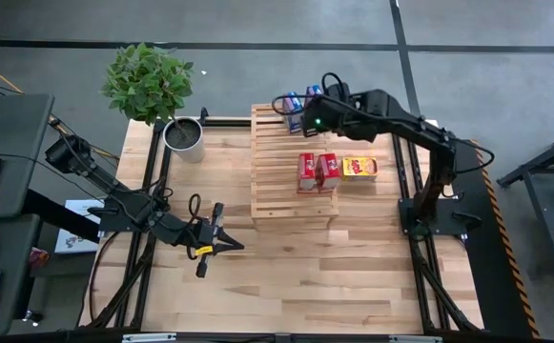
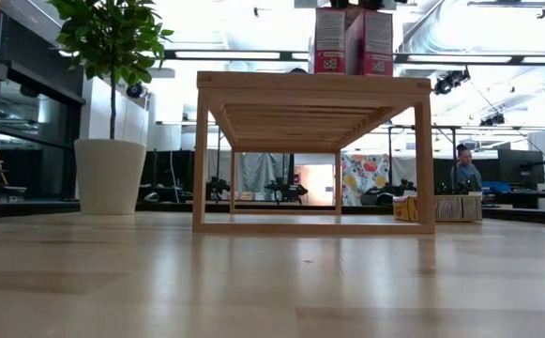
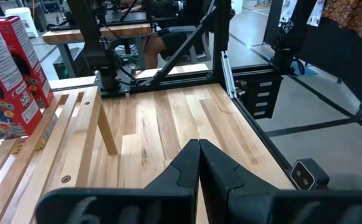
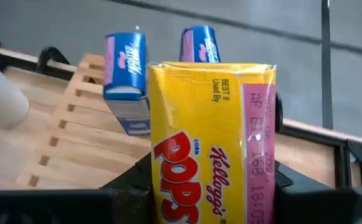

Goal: Stack cereal on shelf
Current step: Put the yellow cereal box on the shelf

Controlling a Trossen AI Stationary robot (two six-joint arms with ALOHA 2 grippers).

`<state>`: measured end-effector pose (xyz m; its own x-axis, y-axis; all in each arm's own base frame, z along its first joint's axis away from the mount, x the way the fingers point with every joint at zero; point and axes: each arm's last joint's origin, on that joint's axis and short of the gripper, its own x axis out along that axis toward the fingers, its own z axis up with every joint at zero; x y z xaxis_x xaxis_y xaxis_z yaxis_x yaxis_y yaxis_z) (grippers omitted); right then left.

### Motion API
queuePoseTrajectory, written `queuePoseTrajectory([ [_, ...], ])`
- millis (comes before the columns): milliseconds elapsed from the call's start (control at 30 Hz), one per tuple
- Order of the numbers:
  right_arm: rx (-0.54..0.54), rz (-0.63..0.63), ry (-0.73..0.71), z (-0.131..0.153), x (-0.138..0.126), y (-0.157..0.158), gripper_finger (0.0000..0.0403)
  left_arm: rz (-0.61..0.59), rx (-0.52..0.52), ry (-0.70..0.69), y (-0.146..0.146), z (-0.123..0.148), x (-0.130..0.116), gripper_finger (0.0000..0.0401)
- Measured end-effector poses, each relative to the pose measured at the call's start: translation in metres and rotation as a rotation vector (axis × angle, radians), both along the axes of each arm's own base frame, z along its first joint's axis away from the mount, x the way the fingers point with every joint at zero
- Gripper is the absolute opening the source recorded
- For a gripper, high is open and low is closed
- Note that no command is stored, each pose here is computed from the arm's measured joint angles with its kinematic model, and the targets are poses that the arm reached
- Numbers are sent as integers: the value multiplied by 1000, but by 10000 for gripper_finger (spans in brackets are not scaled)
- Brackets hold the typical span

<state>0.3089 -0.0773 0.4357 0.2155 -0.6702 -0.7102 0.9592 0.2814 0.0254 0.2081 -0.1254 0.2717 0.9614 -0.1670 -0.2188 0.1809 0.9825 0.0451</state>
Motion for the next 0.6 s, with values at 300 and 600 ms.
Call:
queuePoseTrajectory([
  [300,163,11,55,-25,18,-22,140,5,-12,9,0,-1,0,0],
  [600,212,-25,107,-44,28,-46,140,5,-11,10,0,-1,0,0],
])
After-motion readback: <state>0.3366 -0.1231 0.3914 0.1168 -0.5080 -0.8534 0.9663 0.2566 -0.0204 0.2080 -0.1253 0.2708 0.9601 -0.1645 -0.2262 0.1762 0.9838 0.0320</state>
